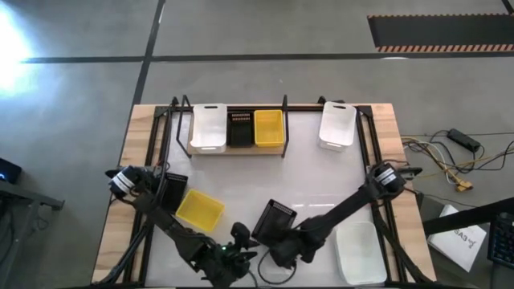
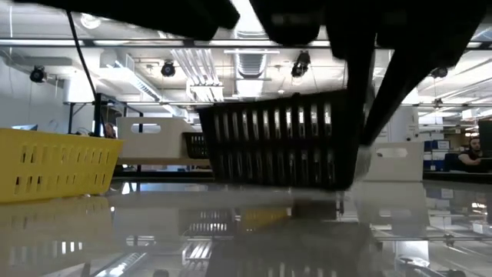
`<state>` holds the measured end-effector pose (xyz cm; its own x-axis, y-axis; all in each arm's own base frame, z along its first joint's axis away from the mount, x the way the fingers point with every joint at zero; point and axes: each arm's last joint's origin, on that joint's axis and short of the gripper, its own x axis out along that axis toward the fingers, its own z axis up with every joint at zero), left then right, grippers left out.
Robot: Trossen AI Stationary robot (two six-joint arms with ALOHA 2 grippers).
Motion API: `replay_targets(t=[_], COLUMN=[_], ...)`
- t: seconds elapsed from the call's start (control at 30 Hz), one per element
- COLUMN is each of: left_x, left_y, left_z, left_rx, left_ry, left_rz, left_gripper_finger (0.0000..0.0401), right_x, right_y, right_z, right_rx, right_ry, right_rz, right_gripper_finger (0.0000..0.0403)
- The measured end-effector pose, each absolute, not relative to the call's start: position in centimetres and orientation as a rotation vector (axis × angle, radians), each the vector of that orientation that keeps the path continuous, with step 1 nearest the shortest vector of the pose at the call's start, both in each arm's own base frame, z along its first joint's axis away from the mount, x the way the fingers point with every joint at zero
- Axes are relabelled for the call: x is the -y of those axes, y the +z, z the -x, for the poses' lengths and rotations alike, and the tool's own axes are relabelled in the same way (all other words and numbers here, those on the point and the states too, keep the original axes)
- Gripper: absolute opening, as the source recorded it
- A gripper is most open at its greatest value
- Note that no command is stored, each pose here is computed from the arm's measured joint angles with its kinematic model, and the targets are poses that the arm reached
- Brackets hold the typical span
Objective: Stack baskets on shelf by color
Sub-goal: Stack the right black bin on top of the black bin
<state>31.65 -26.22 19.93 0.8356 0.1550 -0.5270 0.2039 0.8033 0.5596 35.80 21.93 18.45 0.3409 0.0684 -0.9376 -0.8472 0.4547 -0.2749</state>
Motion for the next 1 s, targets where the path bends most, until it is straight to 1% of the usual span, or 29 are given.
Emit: replay_targets(t=[0.1, 0.2, 0.27, 0.37, 0.43, 0.5, 0.6, 0.7, 0.83, 0.87, 1.0], left_x=[25.2, 24.2, 23.8, 23.3, 23.1, 22.9, 22.7, 22.8, 22.8, 22.8, 22.7], left_y=[19.3, 18.9, 19.0, 19.0, 18.9, 18.8, 18.8, 19.0, 18.9, 18.9, 18.9], left_z=[-32.3, -32.7, -33.0, -33.5, -33.8, -34.0, -34.1, -34.3, -34.4, -34.4, -34.5], left_rx=[-0.632, -0.652, -0.640, -0.646, -0.659, -0.670, -0.678, -0.663, -0.670, -0.671, -0.673], left_ry=[-0.073, -0.037, 0.009, 0.000, -0.031, -0.049, -0.065, -0.086, -0.102, -0.103, -0.117], left_rz=[-0.624, -0.629, -0.633, -0.616, -0.576, -0.520, -0.462, -0.438, -0.431, -0.431, -0.422], left_gripper_finger=[0.0196, 0.0221, 0.0227, 0.0221, 0.0205, 0.0181, 0.0135, 0.0085, 0.0018, 0.0010, 0.0004], right_x=[-22.3, -22.5, -22.6, -22.7, -22.7, -22.7, -22.7, -22.6, -22.5, -22.5, -22.5], right_y=[19.8, 21.1, 21.4, 21.4, 21.3, 21.2, 21.0, 20.8, 20.6, 20.6, 20.8], right_z=[-35.4, -35.0, -34.9, -34.9, -34.9, -34.8, -34.8, -34.7, -34.7, -34.7, -34.7], right_rx=[-1.011, -0.966, -0.953, -0.949, -0.947, -0.954, -0.964, -0.970, -0.996, -1.005, -1.026], right_ry=[0.722, 0.716, 0.710, 0.714, 0.713, 0.709, 0.701, 0.693, 0.637, 0.626, 0.645], right_rz=[0.913, 0.911, 0.905, 0.907, 0.905, 0.898, 0.884, 0.876, 0.823, 0.800, 0.703], right_gripper_finger=[0.0008, 0.0008, 0.0008, 0.0008, 0.0008, 0.0008, 0.0009, 0.0009, 0.0009, 0.0009, 0.0009])
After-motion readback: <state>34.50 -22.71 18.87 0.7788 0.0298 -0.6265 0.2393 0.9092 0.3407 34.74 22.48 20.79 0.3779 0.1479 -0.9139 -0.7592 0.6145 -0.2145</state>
